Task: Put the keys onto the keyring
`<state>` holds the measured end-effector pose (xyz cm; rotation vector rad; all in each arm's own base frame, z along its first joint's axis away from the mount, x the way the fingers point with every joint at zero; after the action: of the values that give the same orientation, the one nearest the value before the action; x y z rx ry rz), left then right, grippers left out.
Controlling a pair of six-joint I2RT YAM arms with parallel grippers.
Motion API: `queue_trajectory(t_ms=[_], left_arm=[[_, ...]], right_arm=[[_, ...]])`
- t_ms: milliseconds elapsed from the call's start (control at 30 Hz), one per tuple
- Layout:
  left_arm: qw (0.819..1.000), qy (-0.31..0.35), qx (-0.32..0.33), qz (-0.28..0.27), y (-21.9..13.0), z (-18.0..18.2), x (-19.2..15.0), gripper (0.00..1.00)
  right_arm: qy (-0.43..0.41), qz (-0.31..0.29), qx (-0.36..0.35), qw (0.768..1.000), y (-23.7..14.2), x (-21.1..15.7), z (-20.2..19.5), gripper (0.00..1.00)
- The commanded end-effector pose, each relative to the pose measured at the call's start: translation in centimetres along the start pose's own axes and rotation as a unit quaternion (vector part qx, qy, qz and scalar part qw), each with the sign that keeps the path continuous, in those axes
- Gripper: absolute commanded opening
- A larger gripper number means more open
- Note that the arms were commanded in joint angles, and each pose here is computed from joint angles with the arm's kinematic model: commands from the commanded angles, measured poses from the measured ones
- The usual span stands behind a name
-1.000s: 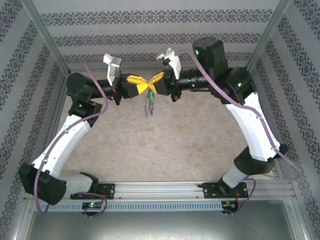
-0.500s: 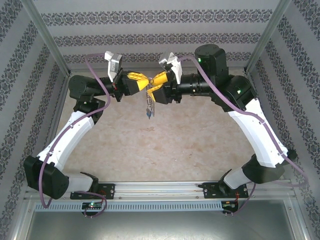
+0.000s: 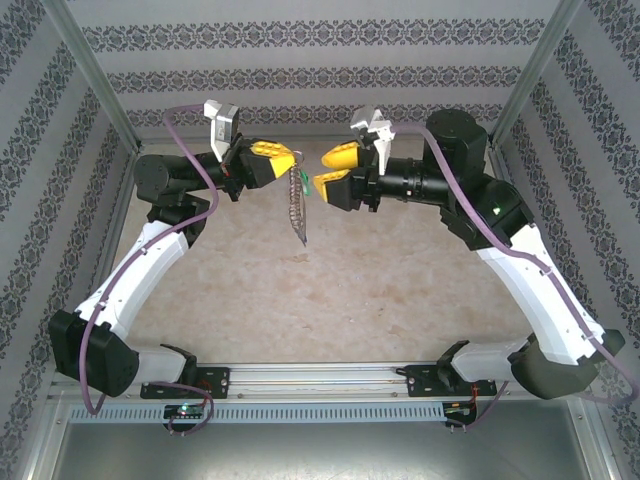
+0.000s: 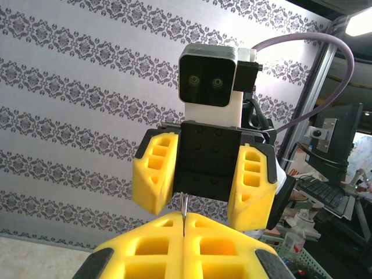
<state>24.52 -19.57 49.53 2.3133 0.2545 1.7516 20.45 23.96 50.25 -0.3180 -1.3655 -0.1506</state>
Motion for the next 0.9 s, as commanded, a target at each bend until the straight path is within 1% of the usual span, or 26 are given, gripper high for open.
queue_trajectory(t_ms=[0, 100, 167, 200, 300, 700, 867], left_arm=[[0.999, 0.039, -0.01, -0.019, -0.2, -1.1, 1.3, 0.0], [0.999, 0.037, -0.009, -0.02, -0.2, -1.0, 1.3, 0.0], [0.999, 0.036, -0.01, -0.02, -0.2, -1.0, 1.3, 0.0], [0.999, 0.036, -0.009, -0.02, -0.2, -1.0, 1.4, 0.0], [0.999, 0.034, -0.01, -0.02, -0.2, -1.0, 1.3, 0.0], [0.999, 0.031, -0.005, -0.021, -0.4, -1.0, 1.0, 0.0], [0.999, 0.03, -0.004, -0.022, -0.4, -1.0, 1.0, 0.0]], right_arm=[[-0.001, -0.025, -0.014, 1.0, -0.7, 0.6, -0.5, 0.52], [0.005, -0.012, 0.008, 1.0, -0.1, 0.3, -0.2, 0.54], [0.005, 0.01, 0.022, 1.0, 0.7, -0.4, 0.2, 0.64], [0.003, 0.021, 0.026, 0.999, 1.0, -0.7, 0.3, 0.67], [-0.003, 0.038, 0.02, 0.999, 1.7, -1.3, 0.4, 0.68], [-0.019, 0.039, 0.017, 0.999, 3.1, -0.9, 0.2, 0.68], [-0.019, 0.044, 0.029, 0.998, 3.8, -0.8, 0.4, 0.67]])
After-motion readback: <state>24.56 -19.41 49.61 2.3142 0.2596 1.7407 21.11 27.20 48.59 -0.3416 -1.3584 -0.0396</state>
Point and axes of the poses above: each hand's point on the last joint's axis, 136 mm out from that joint toward the fingers, its own y axis out along the fingers, its own z axis along the line the jaws close on, x = y × z, the point moved 5 cm from there along -y, back along the fingers
